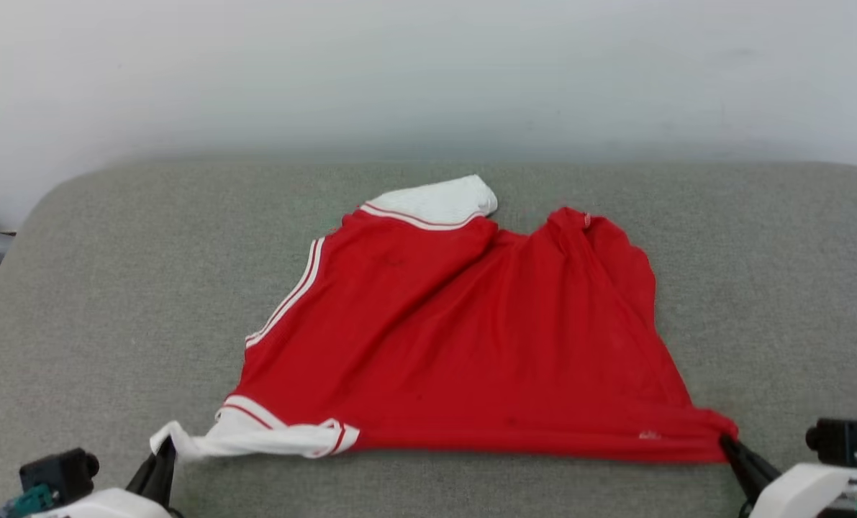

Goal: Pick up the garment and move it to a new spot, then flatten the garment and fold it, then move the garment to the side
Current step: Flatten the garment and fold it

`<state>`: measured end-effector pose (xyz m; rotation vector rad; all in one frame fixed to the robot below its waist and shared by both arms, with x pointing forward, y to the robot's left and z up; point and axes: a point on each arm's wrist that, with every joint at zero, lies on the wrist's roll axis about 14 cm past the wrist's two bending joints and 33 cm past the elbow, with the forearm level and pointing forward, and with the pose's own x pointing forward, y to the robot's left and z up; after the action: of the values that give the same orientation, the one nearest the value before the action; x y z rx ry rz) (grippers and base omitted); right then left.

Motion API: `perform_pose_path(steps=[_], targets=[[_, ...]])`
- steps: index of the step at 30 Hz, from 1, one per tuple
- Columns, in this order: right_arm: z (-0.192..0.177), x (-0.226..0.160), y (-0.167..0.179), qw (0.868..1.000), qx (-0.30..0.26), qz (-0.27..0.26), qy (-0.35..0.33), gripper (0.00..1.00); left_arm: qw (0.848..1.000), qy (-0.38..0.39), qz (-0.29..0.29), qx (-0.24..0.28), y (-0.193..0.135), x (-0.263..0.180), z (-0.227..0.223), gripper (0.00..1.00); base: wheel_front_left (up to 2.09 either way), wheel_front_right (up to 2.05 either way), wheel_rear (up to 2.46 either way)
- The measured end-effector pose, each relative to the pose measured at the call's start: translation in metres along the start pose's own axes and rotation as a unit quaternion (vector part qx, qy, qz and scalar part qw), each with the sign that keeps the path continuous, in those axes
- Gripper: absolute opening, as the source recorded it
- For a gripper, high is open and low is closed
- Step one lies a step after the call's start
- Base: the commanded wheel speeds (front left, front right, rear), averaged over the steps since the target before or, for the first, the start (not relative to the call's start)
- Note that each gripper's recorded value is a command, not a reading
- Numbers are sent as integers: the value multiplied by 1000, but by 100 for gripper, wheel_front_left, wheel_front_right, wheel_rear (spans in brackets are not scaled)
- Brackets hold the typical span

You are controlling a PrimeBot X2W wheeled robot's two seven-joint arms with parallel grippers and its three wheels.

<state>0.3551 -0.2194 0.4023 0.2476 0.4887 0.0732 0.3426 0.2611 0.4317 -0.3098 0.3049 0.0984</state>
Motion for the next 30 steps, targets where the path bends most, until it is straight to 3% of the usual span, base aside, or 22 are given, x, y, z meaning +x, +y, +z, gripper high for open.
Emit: perform_pose_path(steps=[7, 15, 23, 30], targets=[[-29, -48, 8, 999, 16, -14, 27, 0, 999, 29, 35, -26, 11, -49, -16, 0, 0, 0, 0], [-38, -79, 12, 997, 14, -38, 69, 0, 998, 48, 34, -36, 3, -72, -14, 0, 0, 0, 0], [-12, -63, 23, 998, -16, -29, 60, 0, 999, 38, -23, -12, -29, -47, 6, 0, 0, 0, 0], [5, -24, 34, 997, -47, -4, 64, 0, 997, 36, -63, 14, -50, -1, 17, 0, 0, 0, 0]])
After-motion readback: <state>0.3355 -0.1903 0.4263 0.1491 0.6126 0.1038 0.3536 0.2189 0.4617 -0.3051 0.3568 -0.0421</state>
